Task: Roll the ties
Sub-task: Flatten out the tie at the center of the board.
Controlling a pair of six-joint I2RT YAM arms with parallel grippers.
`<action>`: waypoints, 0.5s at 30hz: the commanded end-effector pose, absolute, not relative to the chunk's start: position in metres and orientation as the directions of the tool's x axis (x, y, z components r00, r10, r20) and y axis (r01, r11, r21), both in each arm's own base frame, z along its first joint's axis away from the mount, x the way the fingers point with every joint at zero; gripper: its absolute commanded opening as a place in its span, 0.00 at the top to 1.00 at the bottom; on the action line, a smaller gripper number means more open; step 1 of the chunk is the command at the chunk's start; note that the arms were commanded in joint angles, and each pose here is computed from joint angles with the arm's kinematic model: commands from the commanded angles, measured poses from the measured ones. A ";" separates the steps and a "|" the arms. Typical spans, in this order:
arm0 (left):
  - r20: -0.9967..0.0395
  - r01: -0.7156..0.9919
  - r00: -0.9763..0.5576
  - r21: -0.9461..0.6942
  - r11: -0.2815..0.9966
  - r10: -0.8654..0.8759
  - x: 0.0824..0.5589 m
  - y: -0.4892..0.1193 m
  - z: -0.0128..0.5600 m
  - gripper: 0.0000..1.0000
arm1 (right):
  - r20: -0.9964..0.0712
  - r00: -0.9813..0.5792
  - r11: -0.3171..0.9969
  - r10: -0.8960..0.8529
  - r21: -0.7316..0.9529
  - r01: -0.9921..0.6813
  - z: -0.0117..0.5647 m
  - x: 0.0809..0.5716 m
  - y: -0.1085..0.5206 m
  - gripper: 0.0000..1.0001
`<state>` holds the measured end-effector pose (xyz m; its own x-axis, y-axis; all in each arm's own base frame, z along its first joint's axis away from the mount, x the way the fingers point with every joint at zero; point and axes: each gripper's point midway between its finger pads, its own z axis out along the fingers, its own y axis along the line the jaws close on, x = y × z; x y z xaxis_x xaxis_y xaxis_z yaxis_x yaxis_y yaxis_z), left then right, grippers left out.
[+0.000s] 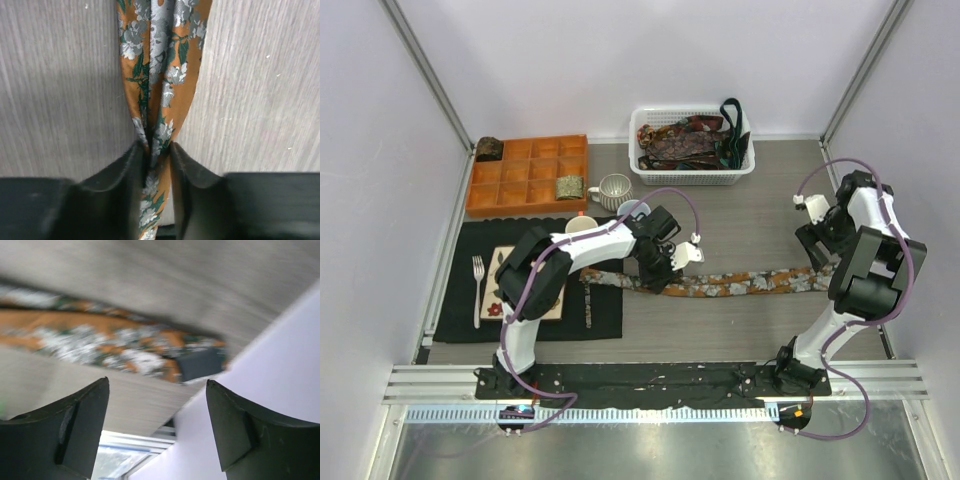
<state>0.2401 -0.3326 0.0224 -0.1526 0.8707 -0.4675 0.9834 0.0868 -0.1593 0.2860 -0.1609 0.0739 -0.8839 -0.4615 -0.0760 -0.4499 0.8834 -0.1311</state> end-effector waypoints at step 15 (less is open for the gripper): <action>-0.574 0.999 -0.044 -0.031 0.032 0.818 0.249 -0.339 0.061 0.12 | -0.009 -0.934 0.886 -0.358 0.311 -0.343 0.027 0.251 -0.118 0.33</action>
<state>0.2450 -0.3232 0.0461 -0.0987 0.8549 -0.5094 0.9944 0.0653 -0.0831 0.2460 -0.1172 0.0275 -0.9168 -0.3992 0.0136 -0.3764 0.8748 0.3051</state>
